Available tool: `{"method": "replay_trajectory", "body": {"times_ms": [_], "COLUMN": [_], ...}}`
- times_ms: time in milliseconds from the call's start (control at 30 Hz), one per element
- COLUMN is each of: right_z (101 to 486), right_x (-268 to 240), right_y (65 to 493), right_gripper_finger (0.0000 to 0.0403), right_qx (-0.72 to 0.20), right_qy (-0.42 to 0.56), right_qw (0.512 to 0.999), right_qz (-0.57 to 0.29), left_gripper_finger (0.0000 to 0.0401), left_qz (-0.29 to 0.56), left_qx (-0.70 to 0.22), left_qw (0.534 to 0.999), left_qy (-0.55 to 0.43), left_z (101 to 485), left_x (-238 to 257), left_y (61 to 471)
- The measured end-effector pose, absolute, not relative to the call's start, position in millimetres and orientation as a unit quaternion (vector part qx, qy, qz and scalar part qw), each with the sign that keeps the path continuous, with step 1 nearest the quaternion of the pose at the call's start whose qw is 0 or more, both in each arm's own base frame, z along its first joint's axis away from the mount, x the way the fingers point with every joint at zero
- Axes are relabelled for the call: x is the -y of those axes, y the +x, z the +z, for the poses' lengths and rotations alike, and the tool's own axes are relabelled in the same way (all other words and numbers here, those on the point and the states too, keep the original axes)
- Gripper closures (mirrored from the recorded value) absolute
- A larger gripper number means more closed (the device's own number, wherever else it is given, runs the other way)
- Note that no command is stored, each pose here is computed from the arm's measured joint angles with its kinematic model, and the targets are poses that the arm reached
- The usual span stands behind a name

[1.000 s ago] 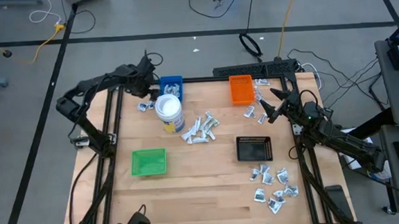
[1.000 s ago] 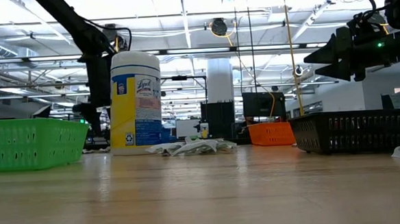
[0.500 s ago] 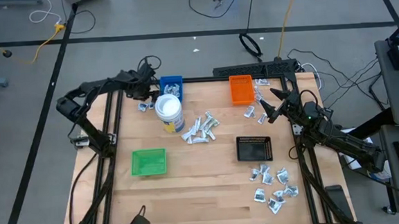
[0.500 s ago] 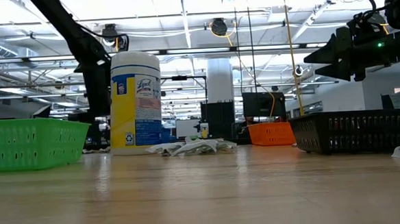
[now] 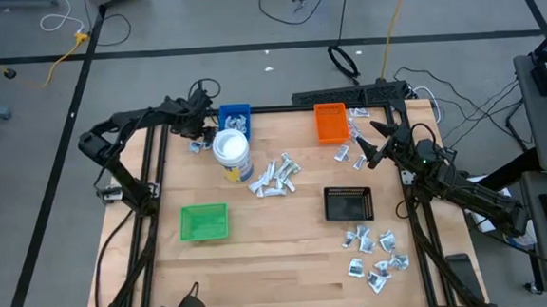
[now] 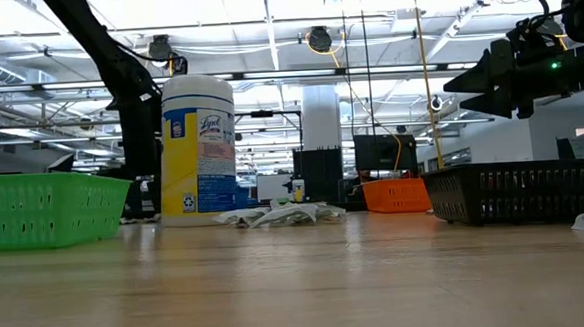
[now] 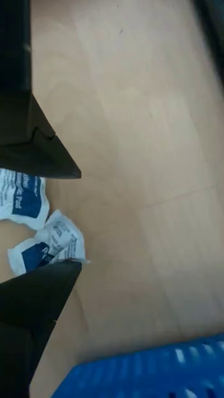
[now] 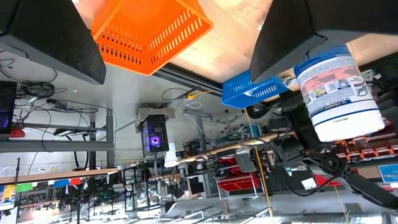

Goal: Pick & Place First Aid Supplies
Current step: Put the blue alcohol pad into the blue bin

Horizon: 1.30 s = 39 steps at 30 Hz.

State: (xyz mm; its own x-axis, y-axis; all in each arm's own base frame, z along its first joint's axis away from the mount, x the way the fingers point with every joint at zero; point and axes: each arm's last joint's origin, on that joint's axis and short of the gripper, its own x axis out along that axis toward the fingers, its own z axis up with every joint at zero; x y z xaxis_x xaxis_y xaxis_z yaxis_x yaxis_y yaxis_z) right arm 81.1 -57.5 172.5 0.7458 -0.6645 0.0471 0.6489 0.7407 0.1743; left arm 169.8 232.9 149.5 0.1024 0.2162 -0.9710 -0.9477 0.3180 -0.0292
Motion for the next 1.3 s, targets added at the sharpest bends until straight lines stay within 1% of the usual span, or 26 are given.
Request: {"method": "replay_trajectory", "body": {"times_ms": [367, 533, 667, 700, 900, 1100, 1300], "right_z": [172.4, 172.4, 172.5, 172.5, 172.5, 172.4, 172.5], "right_x": [57.6, 57.6, 57.6, 57.6, 57.6, 57.6, 57.6], "right_y": [81.1, 81.1, 81.1, 81.1, 81.1, 81.1, 81.1], "right_gripper_finger": [0.0009, 0.0009, 0.0009, 0.0009, 0.0009, 0.0009, 0.0009], "right_qx": [0.053, 0.053, 0.053, 0.053, 0.053, 0.053, 0.053], "right_qy": [0.074, 0.074, 0.074, 0.074, 0.074, 0.074, 0.074], "right_qw": [0.931, 0.931, 0.931, 0.931, 0.931, 0.931, 0.931], "right_qz": [-0.352, -0.353, -0.353, -0.353, -0.353, -0.353, -0.353], "left_gripper_finger": [0.0262, 0.0324, 0.0385, 0.0392, 0.0398, 0.0399, 0.04], "left_qz": [0.433, 0.429, 0.426, 0.424, 0.433, 0.45, 0.459], "left_qx": [-0.502, -0.506, -0.504, -0.501, -0.477, -0.465, -0.474], "left_qw": [0.64, 0.642, 0.643, 0.643, 0.638, 0.628, 0.602], "left_qy": [-0.388, -0.385, -0.389, -0.395, -0.422, -0.432, -0.449], "left_z": [144.1, 144.1, 144.1, 144.2, 153.6, 177.9, 204.8], "left_x": [-232.2, -232.9, -232.7, -232.7, -238.5, -250.8, -260.8], "left_y": [170.2, 169.0, 169.2, 169.4, 170.2, 167.8, 159.9]}}
